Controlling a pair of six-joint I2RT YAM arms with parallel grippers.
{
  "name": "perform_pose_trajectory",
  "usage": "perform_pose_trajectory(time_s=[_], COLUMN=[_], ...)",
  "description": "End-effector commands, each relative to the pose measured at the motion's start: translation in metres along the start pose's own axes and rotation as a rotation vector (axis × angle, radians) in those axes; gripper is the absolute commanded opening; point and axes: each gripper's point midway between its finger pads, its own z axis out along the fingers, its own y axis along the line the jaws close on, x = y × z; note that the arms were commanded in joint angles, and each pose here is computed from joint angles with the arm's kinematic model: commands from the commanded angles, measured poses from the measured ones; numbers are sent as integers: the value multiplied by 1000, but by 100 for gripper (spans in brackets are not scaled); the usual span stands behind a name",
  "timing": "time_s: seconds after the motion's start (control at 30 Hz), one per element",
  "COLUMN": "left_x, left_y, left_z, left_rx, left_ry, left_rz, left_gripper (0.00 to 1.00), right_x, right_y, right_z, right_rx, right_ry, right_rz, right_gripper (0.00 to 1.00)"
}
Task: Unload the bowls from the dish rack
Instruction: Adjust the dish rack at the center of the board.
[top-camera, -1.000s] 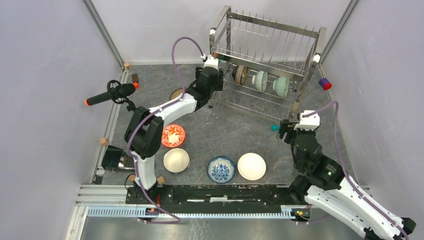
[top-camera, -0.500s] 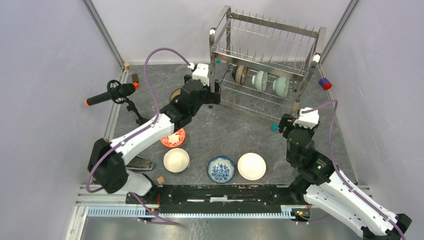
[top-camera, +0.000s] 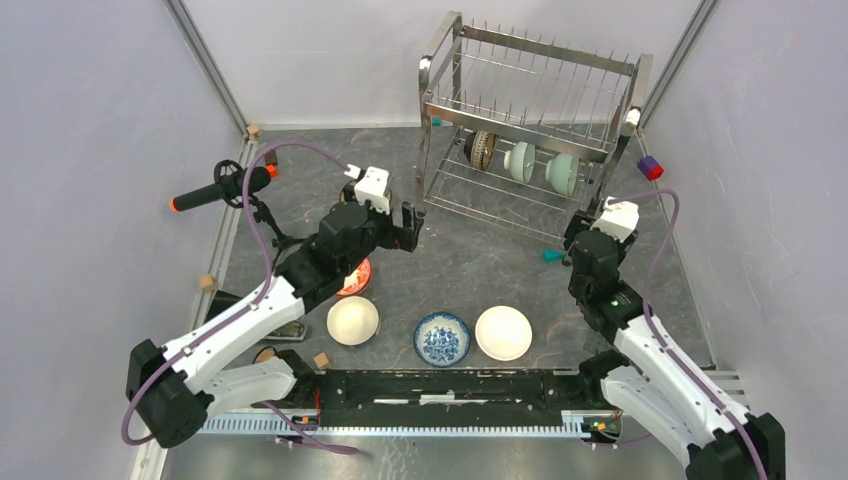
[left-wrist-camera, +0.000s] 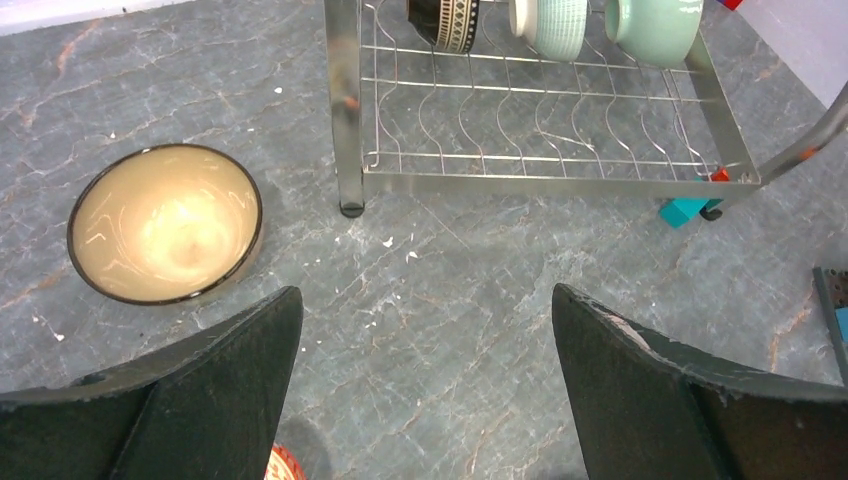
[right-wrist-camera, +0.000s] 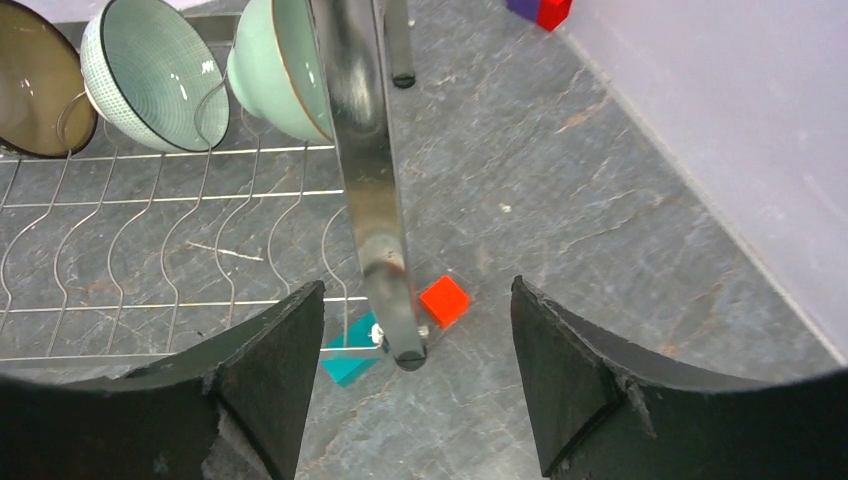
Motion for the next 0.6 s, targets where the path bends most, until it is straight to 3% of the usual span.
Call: perform_pose_trajectory(time_s=[0.0, 0.23, 0.57], left_x=[5, 0, -8], left_y=[-10, -31, -36], left_z=[-10, -29, -40], left_rx=[66, 92, 90], left_ry=[-41, -42, -78], left_rz=[13, 126, 137], left_gripper=[100, 100, 100], right_x=[-3, 19, 28], right_y=[20, 19, 26], right_z=[15, 32, 21], right_rx=[-58, -10, -97], right_ry=[-39, 20, 52], right_rz=[138, 92, 89], right_gripper=[72, 66, 29])
